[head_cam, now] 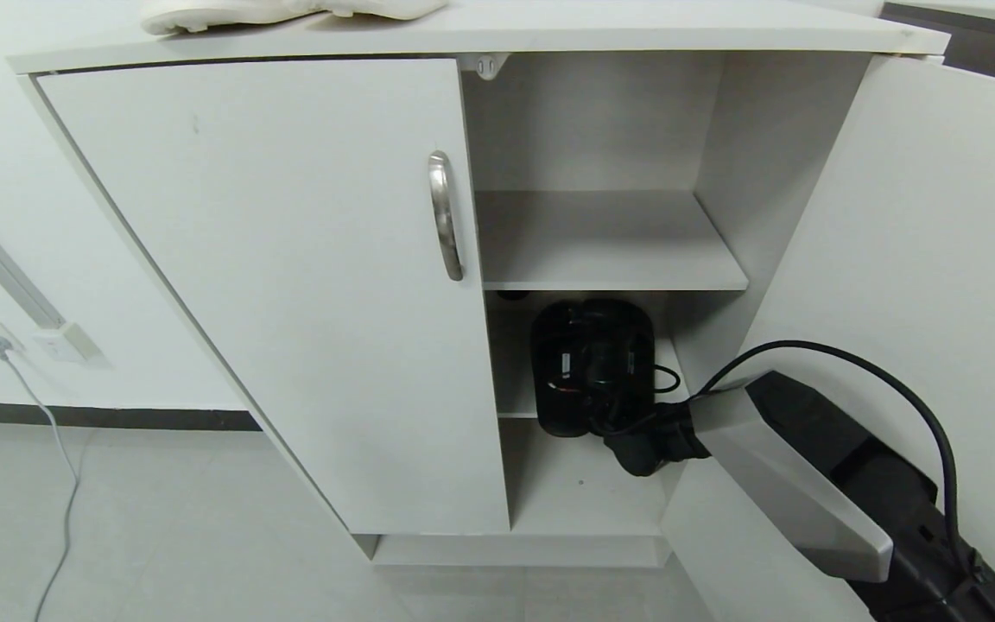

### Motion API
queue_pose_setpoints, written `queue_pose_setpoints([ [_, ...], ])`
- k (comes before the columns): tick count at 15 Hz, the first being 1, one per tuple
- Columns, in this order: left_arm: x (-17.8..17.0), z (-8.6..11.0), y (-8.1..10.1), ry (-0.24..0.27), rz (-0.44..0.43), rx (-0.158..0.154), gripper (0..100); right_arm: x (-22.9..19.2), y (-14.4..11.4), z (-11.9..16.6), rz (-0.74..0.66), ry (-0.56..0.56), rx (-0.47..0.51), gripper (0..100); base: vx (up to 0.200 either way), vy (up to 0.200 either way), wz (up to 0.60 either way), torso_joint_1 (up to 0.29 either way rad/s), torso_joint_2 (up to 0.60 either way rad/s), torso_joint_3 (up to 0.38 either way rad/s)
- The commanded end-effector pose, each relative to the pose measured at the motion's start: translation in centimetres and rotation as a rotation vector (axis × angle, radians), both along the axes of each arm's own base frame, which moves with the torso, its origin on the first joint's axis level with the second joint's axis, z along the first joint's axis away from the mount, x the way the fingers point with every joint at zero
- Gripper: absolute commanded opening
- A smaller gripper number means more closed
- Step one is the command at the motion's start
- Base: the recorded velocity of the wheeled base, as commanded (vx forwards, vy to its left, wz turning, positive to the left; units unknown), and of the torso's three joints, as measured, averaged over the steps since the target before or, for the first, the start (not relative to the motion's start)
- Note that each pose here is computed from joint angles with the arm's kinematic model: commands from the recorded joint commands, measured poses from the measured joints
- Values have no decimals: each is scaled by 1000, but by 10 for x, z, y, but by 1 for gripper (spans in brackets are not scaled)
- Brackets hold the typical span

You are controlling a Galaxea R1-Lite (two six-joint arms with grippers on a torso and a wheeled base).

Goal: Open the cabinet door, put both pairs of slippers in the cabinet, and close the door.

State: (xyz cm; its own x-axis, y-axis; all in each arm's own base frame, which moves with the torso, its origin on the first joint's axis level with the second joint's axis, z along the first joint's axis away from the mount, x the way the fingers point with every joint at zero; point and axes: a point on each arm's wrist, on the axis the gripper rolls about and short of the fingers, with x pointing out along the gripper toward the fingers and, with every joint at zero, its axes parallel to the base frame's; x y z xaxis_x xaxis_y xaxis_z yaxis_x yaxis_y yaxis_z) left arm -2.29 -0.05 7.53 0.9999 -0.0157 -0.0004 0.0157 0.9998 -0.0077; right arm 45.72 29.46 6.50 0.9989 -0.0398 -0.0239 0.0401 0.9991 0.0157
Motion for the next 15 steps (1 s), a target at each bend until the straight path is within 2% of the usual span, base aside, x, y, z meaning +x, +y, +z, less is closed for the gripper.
queue_pose_setpoints([
  [1, 0, 0, 0, 1, 2, 0, 0, 5, -1, 5, -6, -13, 9, 0, 0, 0, 0, 0, 0, 0],
  [5, 0, 0, 0, 1, 0, 0, 0, 12, -5, 8, -19, -17, 12, 0, 0, 0, 0, 0, 0, 0],
  [14, 0, 0, 0, 1, 0, 0, 0, 18, -10, -13, -31, 16, -10, 0, 0, 0, 0, 0, 0, 0],
  [15, 0, 0, 0, 1, 0, -2, 0, 19, -11, -16, -34, 20, -13, 100, 0, 0, 0, 0, 0, 0],
])
